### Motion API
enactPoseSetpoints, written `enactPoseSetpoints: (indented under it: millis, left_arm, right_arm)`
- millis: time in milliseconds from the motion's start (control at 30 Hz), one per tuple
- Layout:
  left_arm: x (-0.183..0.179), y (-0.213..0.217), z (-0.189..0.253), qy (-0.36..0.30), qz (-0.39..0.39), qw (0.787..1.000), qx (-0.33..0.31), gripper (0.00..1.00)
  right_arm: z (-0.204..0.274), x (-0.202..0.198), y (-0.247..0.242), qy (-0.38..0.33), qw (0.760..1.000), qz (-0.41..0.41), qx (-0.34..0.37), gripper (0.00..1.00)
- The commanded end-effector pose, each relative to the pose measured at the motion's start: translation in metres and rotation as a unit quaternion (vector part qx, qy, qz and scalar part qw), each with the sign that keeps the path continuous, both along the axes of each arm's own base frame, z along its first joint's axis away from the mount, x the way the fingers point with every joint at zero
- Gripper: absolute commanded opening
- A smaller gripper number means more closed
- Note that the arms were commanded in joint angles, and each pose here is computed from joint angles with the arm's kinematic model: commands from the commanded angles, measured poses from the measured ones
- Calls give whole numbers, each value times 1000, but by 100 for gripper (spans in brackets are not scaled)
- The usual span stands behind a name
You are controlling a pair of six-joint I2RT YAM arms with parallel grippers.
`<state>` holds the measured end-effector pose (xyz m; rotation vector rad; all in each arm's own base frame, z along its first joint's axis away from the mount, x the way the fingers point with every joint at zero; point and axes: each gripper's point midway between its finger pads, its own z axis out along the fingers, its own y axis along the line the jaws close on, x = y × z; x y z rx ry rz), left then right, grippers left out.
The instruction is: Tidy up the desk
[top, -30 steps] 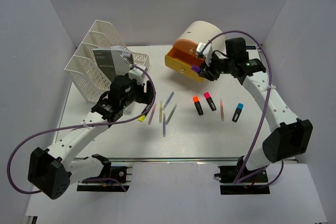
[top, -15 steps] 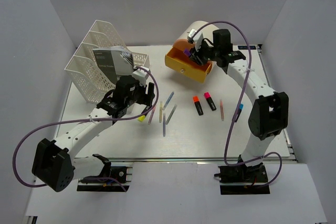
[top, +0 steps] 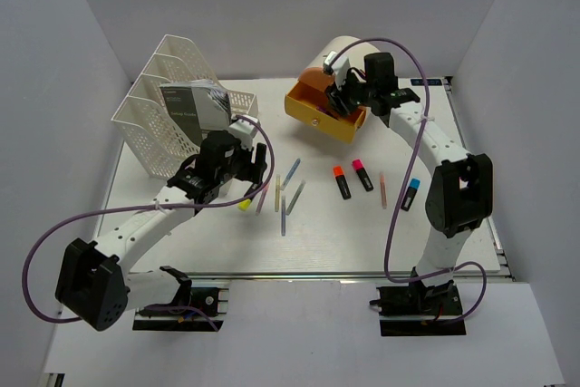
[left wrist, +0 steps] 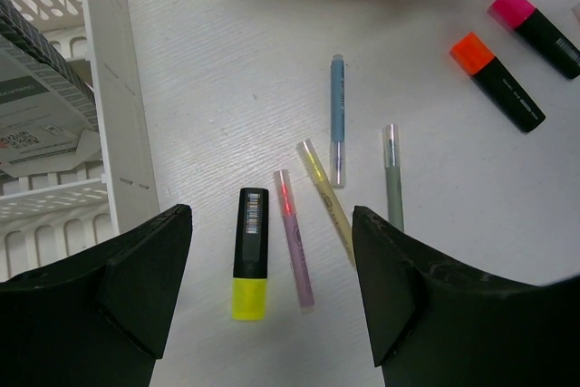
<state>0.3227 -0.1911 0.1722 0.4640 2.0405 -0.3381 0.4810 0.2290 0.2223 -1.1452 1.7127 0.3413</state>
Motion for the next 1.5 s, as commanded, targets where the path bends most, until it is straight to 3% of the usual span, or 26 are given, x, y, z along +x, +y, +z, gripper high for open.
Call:
enactPoseSetpoints:
  millis: [0,133,167,233,267,300,367,467,533,800,1467]
  left_arm:
    - [2,0,2,3,-2,1000,4,81]
    - [3,2,-5,13,3,1000,13,80]
    - [3,3,-10,21,6,1000,19,80]
    - [5,5,-14,27,13,999,27,74]
    - [6,6,-17,33,16,999,32,71]
    - [7,6,-24,42,19,998,38,67]
    - [8,7,-29,51,28,997,52,53]
    - [8,8,-42,67,33,995,71,42]
    - [7,10,-54,83,36,992,84,42]
    - [6,10,-90,128,38,982,133,53]
    - [2,16,-138,173,49,961,212,53]
  right_arm:
    - [54,-3,1,-37,999,-6,39,50]
    - [88,-30,-5,-46,996,-10,76,45]
    - [75,-40,-8,-25,996,-16,81,37]
    - [99,-65,-18,-20,990,-36,134,19]
    - [96,-76,-20,-4,988,-40,152,0]
    - [68,-90,-27,33,986,-45,158,0]
    - [67,-122,-31,62,980,-23,186,0]
    - [38,-162,-37,119,971,0,206,0]
    - [24,-184,-39,124,968,15,216,0]
    - [2,-205,-62,147,962,20,229,4]
    - [13,-213,-80,154,955,40,249,6]
